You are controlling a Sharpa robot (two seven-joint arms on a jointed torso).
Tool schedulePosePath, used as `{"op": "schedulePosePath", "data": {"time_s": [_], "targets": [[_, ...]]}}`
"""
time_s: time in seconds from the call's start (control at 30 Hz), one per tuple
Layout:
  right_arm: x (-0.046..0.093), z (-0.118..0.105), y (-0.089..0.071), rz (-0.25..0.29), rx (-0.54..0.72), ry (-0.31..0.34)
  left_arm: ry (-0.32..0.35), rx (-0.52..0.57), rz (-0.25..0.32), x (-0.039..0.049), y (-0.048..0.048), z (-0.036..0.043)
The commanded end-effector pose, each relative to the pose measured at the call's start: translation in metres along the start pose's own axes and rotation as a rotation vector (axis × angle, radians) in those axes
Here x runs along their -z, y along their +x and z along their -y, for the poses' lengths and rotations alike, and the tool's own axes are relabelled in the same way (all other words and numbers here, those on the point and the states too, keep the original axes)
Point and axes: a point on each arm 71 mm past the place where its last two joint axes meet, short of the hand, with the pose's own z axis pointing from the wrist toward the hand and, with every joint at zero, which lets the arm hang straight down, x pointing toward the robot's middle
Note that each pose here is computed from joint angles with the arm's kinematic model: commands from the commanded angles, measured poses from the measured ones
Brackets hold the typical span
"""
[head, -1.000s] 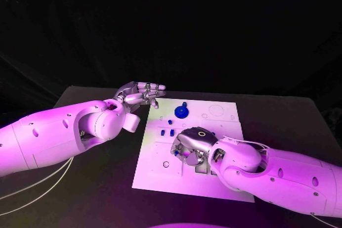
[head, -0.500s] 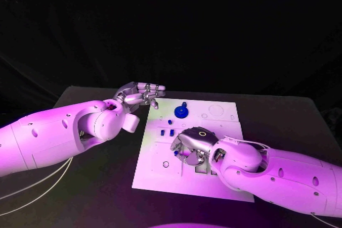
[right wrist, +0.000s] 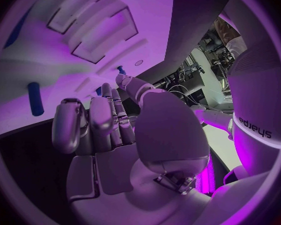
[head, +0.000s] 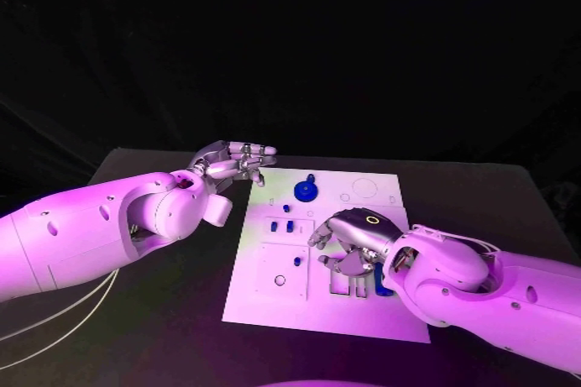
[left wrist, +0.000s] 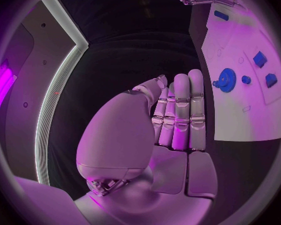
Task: Assemble the parts on the task board
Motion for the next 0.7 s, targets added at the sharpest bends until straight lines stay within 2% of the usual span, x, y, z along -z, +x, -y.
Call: {"op": "schedulePosePath", "data": {"time_s": [0.03,0.13,0.27,0.4,0.7], "targets": [[0.004,0.009,-0.012,0.008,-0.070,0.037,0.004,0.005,-0.019,-0.0002,0.0022,0.0007],[0.009,0.027,-0.026,0.006,-0.066,0.078,0.004,0.005,-0.021,-0.0004,0.0026,0.0006],[0.015,0.043,-0.035,-0.006,-0.030,0.108,0.004,0.005,-0.026,-0.0010,0.0041,0.0001],[0.019,0.052,-0.037,-0.028,0.019,0.122,0.003,-0.001,-0.032,-0.0003,0.0046,-0.0007],[0.020,0.059,-0.038,-0.040,0.109,0.135,0.003,-0.005,-0.037,0.0002,0.0053,-0.0013]]}}
